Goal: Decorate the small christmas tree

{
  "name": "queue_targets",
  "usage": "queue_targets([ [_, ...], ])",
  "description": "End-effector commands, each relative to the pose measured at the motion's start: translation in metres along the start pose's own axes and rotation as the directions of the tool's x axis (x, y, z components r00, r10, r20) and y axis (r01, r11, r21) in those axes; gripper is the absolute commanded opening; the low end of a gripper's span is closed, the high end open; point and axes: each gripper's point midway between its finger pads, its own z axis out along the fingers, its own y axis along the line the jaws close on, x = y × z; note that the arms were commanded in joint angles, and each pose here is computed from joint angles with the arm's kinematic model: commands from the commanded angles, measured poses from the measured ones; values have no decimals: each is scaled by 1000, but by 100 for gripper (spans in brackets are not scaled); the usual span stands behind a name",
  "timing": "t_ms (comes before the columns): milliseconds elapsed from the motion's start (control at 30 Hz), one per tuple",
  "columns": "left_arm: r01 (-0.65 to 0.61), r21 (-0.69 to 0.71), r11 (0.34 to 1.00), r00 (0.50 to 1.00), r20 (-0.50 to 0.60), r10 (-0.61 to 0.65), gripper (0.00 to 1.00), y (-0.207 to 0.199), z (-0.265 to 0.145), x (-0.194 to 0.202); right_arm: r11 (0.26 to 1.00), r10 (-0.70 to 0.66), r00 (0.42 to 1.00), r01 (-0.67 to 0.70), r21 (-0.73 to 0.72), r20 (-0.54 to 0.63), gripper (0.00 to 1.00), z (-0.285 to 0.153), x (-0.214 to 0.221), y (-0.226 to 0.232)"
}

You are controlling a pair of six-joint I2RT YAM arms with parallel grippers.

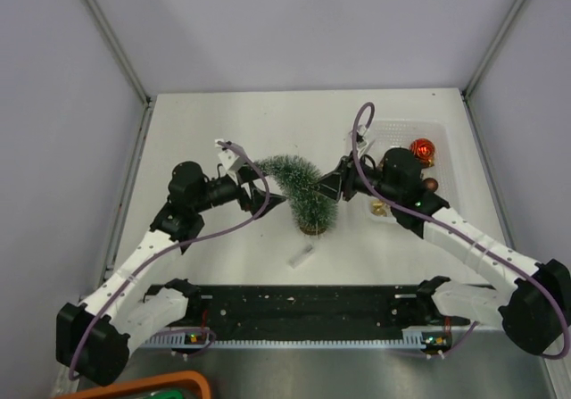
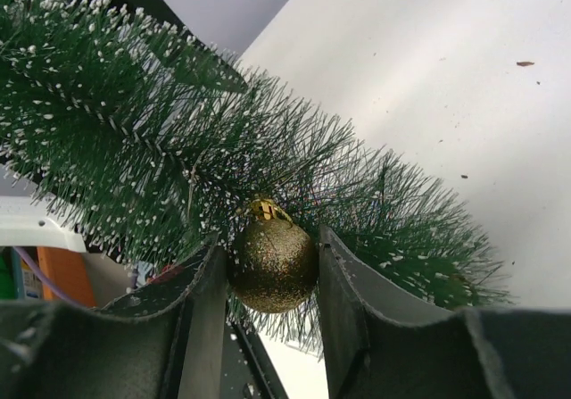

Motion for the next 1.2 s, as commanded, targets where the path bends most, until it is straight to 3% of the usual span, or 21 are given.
queue_targets([
  [0, -70, 24, 997, 996, 60, 69, 96, -1, 9, -19, 996, -23, 999, 26, -87, 31, 15, -3, -6, 28],
  [267, -85, 47, 995, 993, 90, 81, 99, -2, 16, -33, 995, -12, 999, 15, -96, 32, 15, -9, -1, 32],
  [600, 7, 88, 996, 997, 80, -14, 99, -9, 35, -34, 995, -11, 1000, 14, -102, 28, 15, -7, -6, 36],
  [633, 4, 96, 995, 997, 76, -11, 96, -10, 37, -34, 994, -12, 1000, 15, -104, 28, 15, -7, -7, 37],
  [700, -34, 145, 989, 997, 74, 24, 76, -16, 39, -35, 994, -18, 999, 21, -104, 29, 15, -8, -10, 38],
  [833, -87, 144, 986, 993, 87, 75, 11, -15, 39, -33, 996, -31, 999, 33, -83, 29, 15, -12, -12, 38],
  [867, -90, 143, 986, 993, 87, 78, 4, -16, 38, -32, 996, -38, 999, 40, -76, 29, 14, -13, -13, 38],
  [1167, -104, 118, 988, 991, 93, 93, 0, -16, 28, -24, 995, -86, 996, 85, 56, 6, 15, -42, -19, 28],
])
